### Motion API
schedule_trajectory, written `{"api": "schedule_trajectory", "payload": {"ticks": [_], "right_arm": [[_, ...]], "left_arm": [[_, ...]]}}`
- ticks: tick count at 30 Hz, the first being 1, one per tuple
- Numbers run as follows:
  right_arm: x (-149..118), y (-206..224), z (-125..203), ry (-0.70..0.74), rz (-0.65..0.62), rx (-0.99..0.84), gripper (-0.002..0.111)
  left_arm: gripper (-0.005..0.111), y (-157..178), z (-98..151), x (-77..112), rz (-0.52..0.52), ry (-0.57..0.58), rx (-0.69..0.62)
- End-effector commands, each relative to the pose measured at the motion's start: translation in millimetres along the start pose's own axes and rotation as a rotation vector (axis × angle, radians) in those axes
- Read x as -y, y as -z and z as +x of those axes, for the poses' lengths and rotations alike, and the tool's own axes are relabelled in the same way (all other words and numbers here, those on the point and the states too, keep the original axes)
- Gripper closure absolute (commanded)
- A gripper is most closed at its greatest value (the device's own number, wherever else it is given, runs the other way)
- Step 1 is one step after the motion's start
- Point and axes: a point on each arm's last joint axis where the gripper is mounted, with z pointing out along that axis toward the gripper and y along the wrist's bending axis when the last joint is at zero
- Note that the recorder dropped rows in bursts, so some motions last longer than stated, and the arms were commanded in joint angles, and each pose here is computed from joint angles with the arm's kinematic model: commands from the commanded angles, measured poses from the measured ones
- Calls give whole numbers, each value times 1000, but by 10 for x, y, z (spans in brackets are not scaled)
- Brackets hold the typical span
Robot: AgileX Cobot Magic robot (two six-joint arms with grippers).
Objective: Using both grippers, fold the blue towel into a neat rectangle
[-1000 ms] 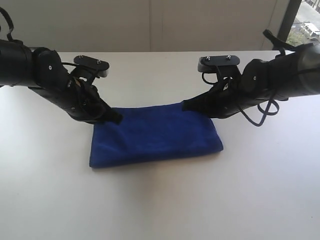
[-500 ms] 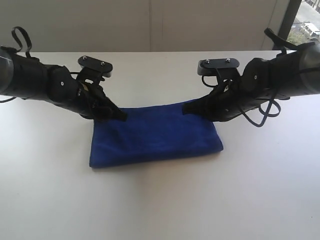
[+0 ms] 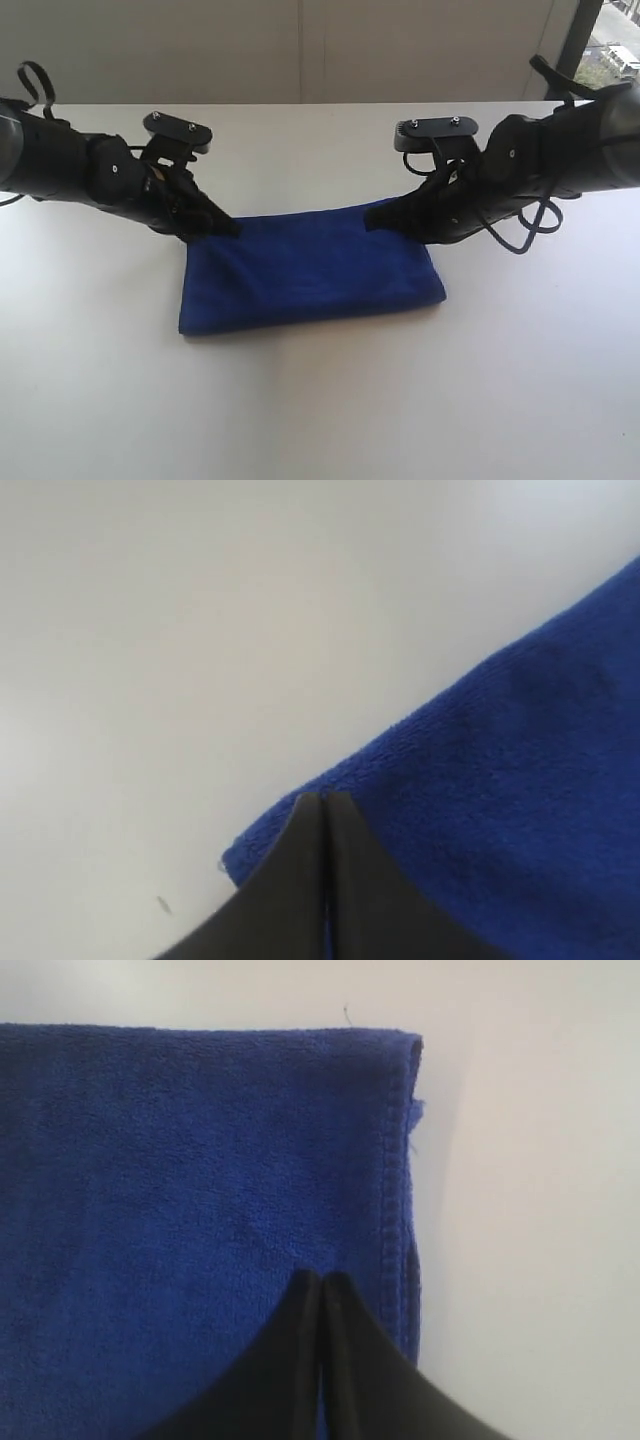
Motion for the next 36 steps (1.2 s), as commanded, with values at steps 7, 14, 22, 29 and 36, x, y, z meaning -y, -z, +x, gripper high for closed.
{"api": "schedule_trajectory", "payload": {"ticks": [7, 14, 22, 29, 36], "right_arm": [[29, -51, 15, 95, 7, -14, 108], [39, -262, 8, 107, 6, -56, 108], [56, -375, 125, 24, 9, -132, 108], [53, -365, 144, -40, 12, -156, 108], [52, -350, 153, -82, 16, -172, 108]], "left_arm": [[107, 379, -26, 43, 49, 103, -120], [107, 143, 161, 59, 53, 142, -221], [107, -50, 217, 38, 31, 139, -187], [107, -143, 208, 11, 14, 125, -131], [107, -201, 249, -37, 4, 127, -137]]}}
